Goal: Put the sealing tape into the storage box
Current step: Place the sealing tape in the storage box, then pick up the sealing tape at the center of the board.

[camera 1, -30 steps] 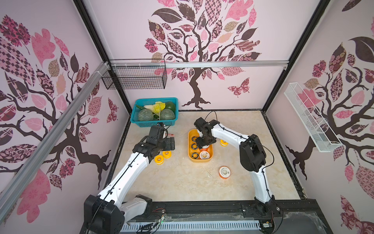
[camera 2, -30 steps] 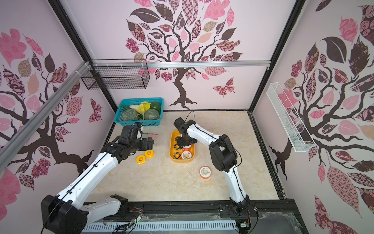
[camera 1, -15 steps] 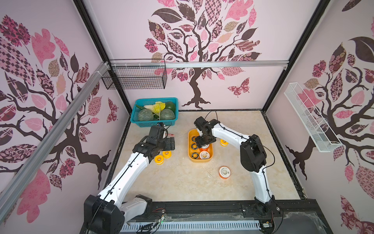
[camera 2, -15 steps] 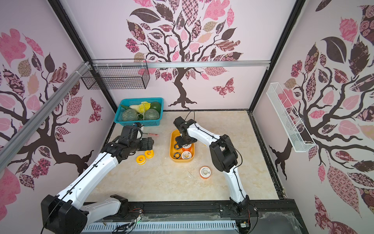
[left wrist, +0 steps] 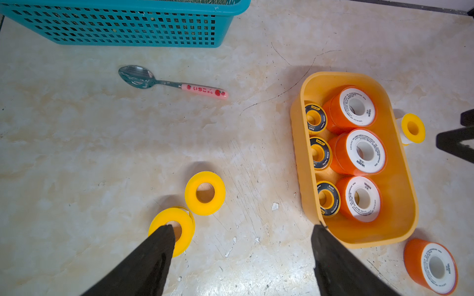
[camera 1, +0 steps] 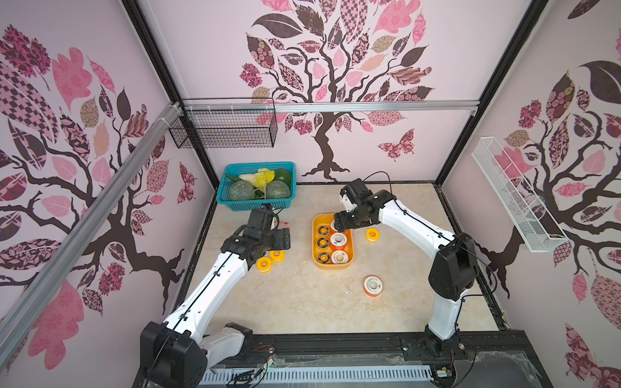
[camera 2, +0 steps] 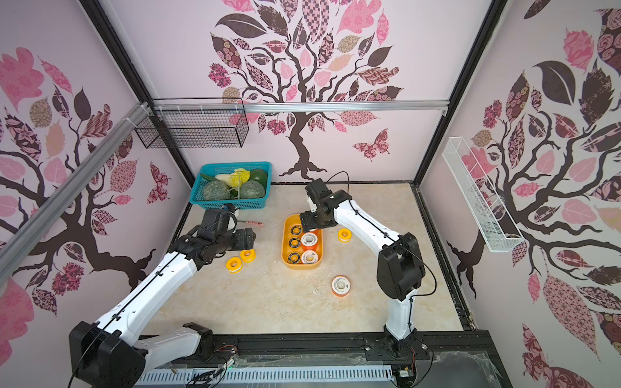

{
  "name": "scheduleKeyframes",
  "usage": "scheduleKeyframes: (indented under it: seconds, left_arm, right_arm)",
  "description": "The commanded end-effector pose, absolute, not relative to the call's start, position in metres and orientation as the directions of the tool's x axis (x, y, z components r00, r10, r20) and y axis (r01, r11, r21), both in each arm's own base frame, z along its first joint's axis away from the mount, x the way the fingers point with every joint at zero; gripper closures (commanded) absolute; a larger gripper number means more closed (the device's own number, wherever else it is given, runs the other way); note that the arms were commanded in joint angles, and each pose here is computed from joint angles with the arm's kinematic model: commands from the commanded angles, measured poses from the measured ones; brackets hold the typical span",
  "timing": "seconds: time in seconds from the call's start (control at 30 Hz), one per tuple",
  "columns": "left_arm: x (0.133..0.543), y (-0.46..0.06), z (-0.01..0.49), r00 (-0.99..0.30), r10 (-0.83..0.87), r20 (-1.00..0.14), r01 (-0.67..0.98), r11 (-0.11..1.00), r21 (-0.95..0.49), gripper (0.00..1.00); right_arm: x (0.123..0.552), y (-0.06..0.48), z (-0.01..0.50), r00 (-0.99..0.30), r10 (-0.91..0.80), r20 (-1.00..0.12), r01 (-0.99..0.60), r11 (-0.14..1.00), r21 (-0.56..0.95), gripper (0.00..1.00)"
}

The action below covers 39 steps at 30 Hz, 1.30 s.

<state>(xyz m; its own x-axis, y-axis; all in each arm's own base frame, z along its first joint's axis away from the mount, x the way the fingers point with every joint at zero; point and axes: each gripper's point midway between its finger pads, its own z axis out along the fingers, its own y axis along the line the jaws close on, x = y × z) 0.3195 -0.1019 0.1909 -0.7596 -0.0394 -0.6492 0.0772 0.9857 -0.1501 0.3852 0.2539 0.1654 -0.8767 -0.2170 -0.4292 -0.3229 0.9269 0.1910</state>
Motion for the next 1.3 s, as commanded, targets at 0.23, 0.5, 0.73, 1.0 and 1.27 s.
scheduleKeyframes:
  seconds: [0.23,0.5,0.73,1.0,1.27]
  left_arm:
    - [0.324,-0.102,0.192,-0.766,-0.036,-0.641,0.077,0.986,-0.148,0.11]
    - [0.324,-0.104,0.188,-0.778,-0.036,-0.627,0.078,0.985,-0.153,0.11]
    - [0.327,-0.134,0.175,-0.826,-0.064,-0.56,0.122,0.949,-0.289,0.13]
    - [0.347,-0.184,0.149,-0.886,-0.121,-0.448,0.142,0.848,-0.51,0.32]
    - [0.366,-0.208,0.12,-0.909,-0.112,-0.402,0.14,0.825,-0.548,0.46]
  right_arm:
    - [0.369,0.203,0.169,-0.902,-0.098,-0.42,-0.227,0.936,0.269,0.18]
    - [0.334,0.17,0.144,-0.921,-0.098,-0.376,-0.182,0.964,0.195,0.16]
    - [0.295,0.146,0.115,-0.949,-0.079,-0.306,-0.131,0.979,0.155,0.16]
    - [0.252,0.142,0.089,-0.972,-0.074,-0.225,-0.109,0.983,0.148,0.14]
    - [0.227,0.147,0.07,-0.979,-0.084,-0.188,-0.103,0.99,0.093,0.12]
